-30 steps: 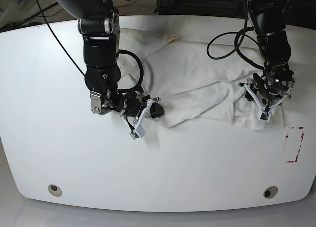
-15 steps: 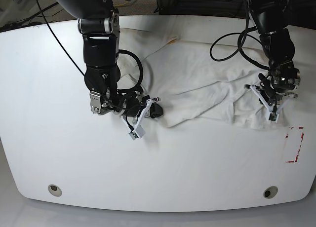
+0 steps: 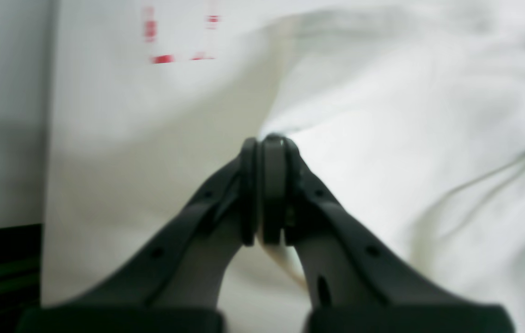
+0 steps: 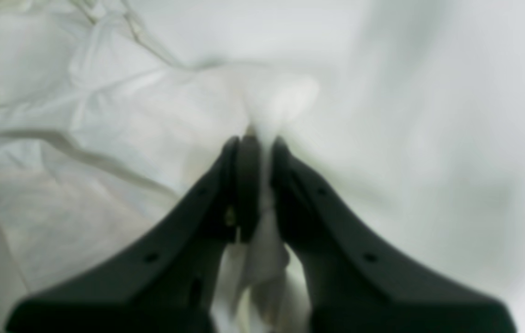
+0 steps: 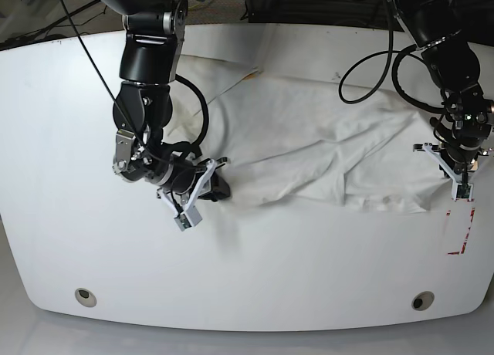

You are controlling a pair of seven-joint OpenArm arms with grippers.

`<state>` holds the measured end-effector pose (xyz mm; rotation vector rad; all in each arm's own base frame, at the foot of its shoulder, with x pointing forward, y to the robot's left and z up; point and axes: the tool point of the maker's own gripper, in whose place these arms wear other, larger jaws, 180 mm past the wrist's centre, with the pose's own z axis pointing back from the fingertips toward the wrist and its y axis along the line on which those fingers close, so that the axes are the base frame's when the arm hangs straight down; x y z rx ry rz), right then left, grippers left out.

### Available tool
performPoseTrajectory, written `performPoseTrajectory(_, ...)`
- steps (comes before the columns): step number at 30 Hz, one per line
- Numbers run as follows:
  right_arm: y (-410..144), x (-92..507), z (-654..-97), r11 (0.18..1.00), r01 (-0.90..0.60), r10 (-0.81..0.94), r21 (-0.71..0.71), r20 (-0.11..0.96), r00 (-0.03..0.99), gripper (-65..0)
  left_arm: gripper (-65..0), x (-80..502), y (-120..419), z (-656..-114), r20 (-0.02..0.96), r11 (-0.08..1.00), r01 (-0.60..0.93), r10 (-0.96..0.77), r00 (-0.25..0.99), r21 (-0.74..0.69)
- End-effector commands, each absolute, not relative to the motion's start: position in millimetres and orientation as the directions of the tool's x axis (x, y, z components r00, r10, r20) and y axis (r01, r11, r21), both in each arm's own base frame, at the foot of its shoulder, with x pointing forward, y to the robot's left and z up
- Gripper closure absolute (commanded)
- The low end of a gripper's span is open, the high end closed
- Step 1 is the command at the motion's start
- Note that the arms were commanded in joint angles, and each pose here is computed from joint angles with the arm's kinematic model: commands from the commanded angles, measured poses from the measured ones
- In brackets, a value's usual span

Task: Fold the T-shirt properly
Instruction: 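Lift the T-shirt with both grippers and stretch it taut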

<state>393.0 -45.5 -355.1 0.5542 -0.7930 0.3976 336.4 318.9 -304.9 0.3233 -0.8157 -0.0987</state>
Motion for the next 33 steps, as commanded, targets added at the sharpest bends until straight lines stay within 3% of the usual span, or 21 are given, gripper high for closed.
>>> performPoseTrajectory(1, -66.8, 419.6, -312.4, 0.804, -0.548, 0.139, 0.229, 0.824, 0.549, -1.4, -0.1, 357.1, 313.4, -266.0, 0.772, 0.941, -0.054, -0.24, 0.588, 0.334)
performPoseTrajectory(10, -126.9, 467.0, -235.2, 0.85, -0.526, 0.244, 0.021, 0.87, 0.428, -1.4, -0.1, 379.8, 321.2, -212.0, 0.818, 0.932, -0.123, -0.229, 0.527, 0.34)
performPoseTrajectory(17, -169.2, 481.6, -186.0, 0.866, -0.497, 0.267, -0.055, 0.891, 0.366, -1.4, -0.1, 374.2, 336.4, -185.1, 0.843, 0.921, -0.2, -0.199, 0.5, 0.335)
performPoseTrajectory(24, -188.1, 466.0, -215.2, 0.878, -0.476, 0.28, -0.048, 0.858, 0.43, -1.4, -0.1, 342.0, 353.4, -214.2, 0.806, 0.911, -0.227, -0.163, 0.569, 0.344)
performPoseTrajectory(33, -208.8, 406.2, -304.7, 0.913, -0.387, 0.147, 0.128, 0.782, 0.606, -1.4, 0.0, 275.5, 374.1, -284.7, 0.701, 0.909, -0.265, -0.041, 0.712, 0.322)
